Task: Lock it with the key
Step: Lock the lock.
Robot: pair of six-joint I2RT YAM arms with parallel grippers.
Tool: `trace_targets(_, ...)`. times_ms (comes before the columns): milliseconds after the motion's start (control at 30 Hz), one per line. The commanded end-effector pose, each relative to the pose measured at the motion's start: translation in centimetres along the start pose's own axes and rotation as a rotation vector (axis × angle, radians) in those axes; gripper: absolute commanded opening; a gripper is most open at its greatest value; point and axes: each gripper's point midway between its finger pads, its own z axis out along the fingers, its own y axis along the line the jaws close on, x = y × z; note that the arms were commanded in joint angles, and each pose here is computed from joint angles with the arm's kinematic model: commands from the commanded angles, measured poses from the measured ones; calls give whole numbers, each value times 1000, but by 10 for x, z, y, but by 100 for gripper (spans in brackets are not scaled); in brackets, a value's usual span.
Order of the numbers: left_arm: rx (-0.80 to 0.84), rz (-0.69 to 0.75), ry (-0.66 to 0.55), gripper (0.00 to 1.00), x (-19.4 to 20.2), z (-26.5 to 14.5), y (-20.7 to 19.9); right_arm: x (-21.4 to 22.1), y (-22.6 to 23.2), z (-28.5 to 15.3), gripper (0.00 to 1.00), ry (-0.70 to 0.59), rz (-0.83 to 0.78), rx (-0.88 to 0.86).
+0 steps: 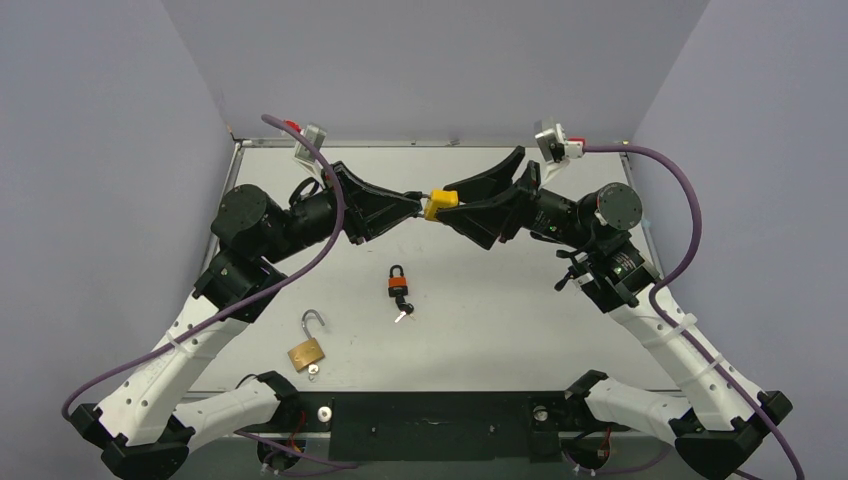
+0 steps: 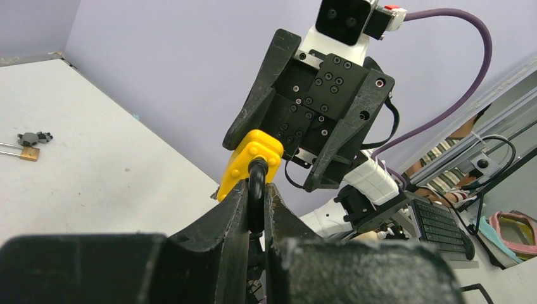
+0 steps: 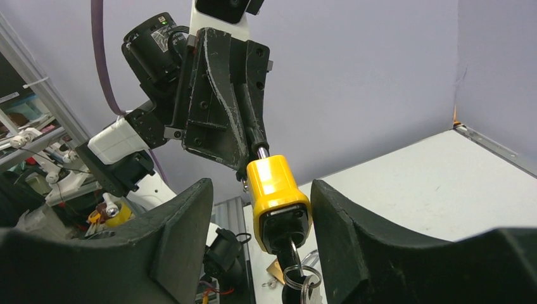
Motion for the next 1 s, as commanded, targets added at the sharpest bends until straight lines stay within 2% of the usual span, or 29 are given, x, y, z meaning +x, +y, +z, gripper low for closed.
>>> trace_targets(0,106,58,-126,0,-36,-8,-41,-5,7,2,53,-21,-41,-34)
trace_targets(367,110,53,-131,0,-35,-9,-42,4,4,4,53,9,-43,-10)
trace_targets(467,111,52,-132,0,-35,-9,-41,4,3,4,49,9,-43,-3)
trace_targets(667,102,49,-116,0,-30,-9,-38,-1,5,2,28,-8,-41,8)
trace_targets(767,85,61,-111,0,-27,-10,-33,-6,8,2,5,-21,-32,4)
trace_targets(800,74,69,-102,1,-25,-11,-30,-7,10,1,1,-24,-32,2)
trace_targets(833,71,75,-99,9,-24,-12,-30,-7,11,0,0,-25,-26,0)
trace_targets(967,35,113,-75,23,-19,-17,-24,-7,16,-3,0,-24,-17,-12)
